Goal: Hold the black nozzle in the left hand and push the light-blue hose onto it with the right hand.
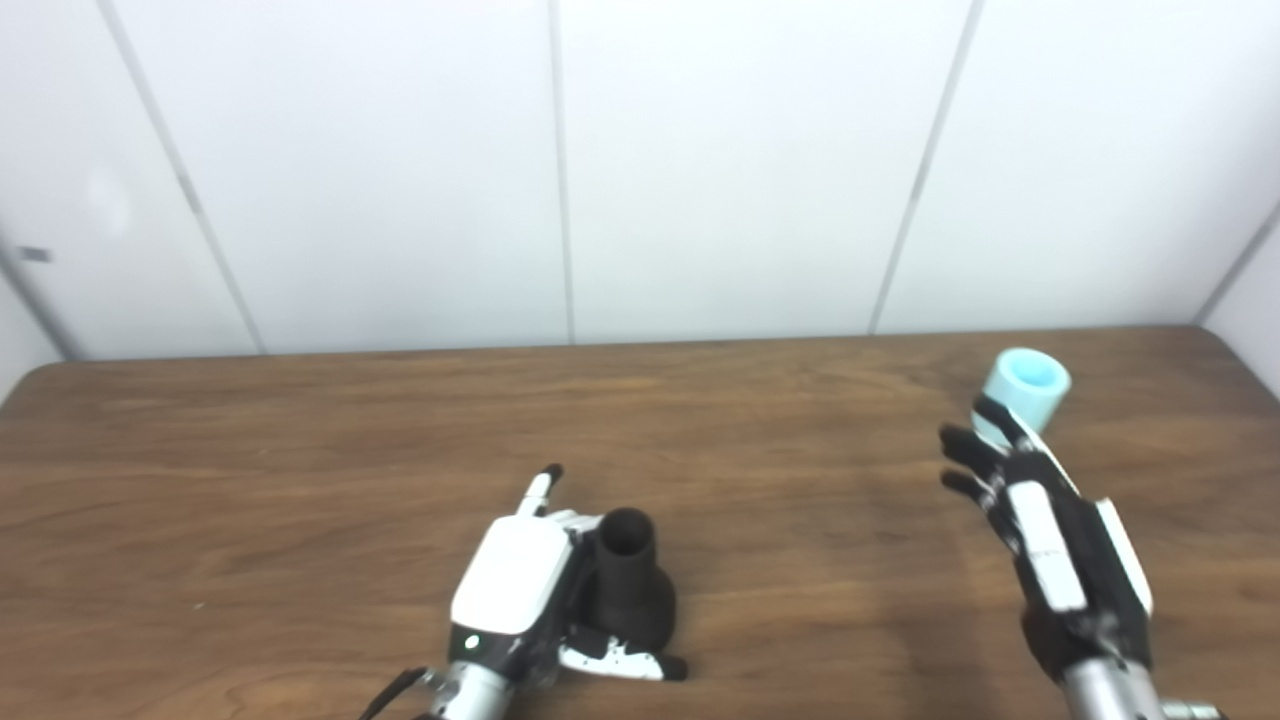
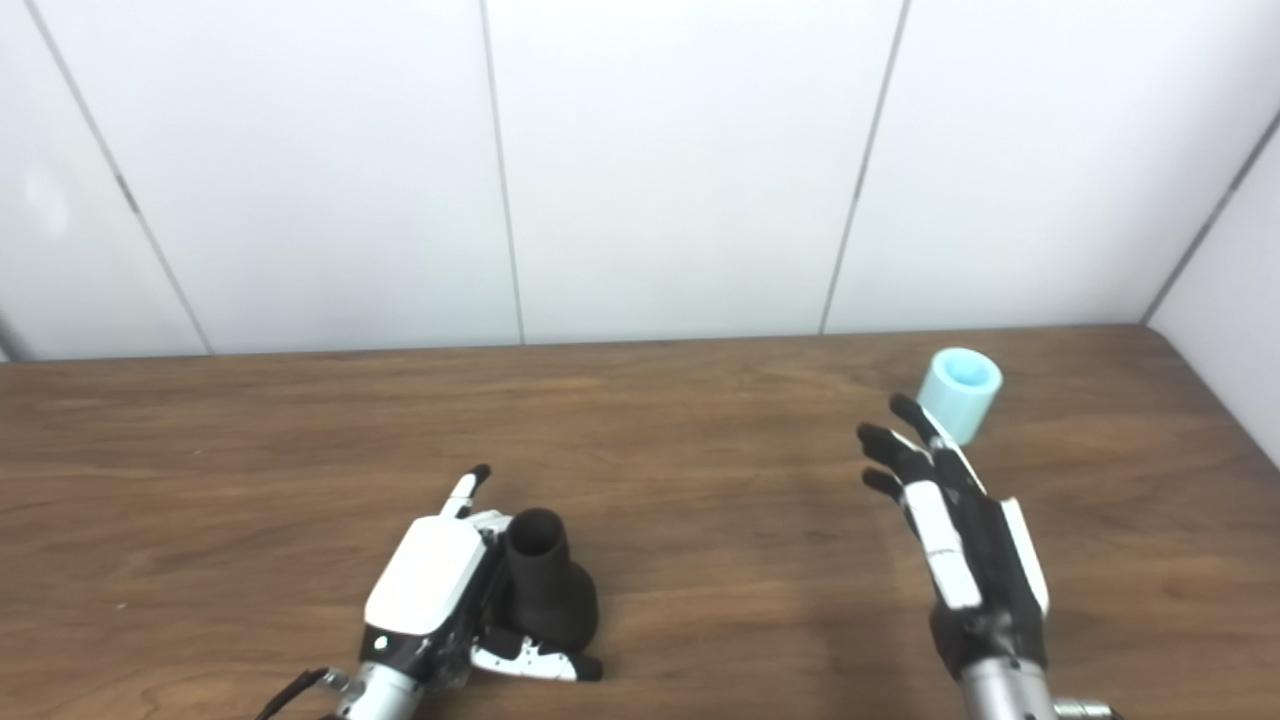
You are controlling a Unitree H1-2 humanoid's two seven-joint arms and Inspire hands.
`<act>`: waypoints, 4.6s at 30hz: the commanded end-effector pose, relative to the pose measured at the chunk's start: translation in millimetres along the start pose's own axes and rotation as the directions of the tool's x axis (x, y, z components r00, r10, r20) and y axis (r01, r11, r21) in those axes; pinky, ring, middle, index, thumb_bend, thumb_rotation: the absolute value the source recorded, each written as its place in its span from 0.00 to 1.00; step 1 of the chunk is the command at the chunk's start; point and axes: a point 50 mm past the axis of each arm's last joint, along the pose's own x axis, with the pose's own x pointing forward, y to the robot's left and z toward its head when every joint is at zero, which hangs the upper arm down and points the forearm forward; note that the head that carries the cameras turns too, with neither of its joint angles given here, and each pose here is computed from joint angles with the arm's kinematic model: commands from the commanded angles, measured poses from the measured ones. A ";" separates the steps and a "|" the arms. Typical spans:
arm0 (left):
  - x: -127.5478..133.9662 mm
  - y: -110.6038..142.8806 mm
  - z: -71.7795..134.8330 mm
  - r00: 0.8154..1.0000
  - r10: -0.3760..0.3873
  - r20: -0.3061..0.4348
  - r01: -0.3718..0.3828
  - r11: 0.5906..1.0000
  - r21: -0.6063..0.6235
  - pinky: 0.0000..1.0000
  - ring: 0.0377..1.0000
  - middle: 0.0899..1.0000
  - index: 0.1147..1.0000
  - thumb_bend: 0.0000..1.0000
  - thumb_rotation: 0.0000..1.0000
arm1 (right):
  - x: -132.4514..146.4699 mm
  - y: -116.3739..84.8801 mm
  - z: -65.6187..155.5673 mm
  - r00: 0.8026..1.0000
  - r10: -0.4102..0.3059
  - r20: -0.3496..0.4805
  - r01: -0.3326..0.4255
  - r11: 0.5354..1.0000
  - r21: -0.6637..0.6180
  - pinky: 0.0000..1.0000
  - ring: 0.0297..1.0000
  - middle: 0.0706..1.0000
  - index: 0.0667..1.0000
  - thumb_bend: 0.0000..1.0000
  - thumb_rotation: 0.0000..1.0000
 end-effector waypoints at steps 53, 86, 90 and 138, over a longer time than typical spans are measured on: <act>-28.4 -12.4 -24.3 0.995 -0.078 -0.060 0.079 0.997 0.013 1.00 0.58 0.39 0.45 0.52 0.00 | 253.2 -91.1 21.0 0.987 -0.057 -0.153 -0.139 0.204 -0.969 0.85 0.94 0.88 0.80 0.87 0.10; -24.8 -8.6 -28.9 0.997 -0.065 -0.040 0.066 0.997 0.032 1.00 0.58 0.39 0.45 0.52 0.00 | 263.9 -82.1 7.6 0.987 0.039 -0.154 -0.159 0.205 -0.966 0.53 0.57 0.61 0.62 0.81 0.02; -22.0 -6.6 -26.3 0.997 -0.066 -0.033 0.067 0.997 0.038 1.00 0.58 0.39 0.45 0.52 0.00 | 262.6 -83.9 5.7 0.988 0.032 -0.152 -0.156 0.188 -0.970 0.50 0.51 0.50 0.48 0.55 0.05; -12.2 -30.0 7.2 0.997 -0.069 -0.030 0.069 0.997 0.017 0.98 0.57 0.39 0.45 0.52 0.00 | 114.9 41.9 106.5 0.861 0.481 0.167 -0.006 0.338 -0.941 0.33 0.39 0.49 0.49 0.49 0.00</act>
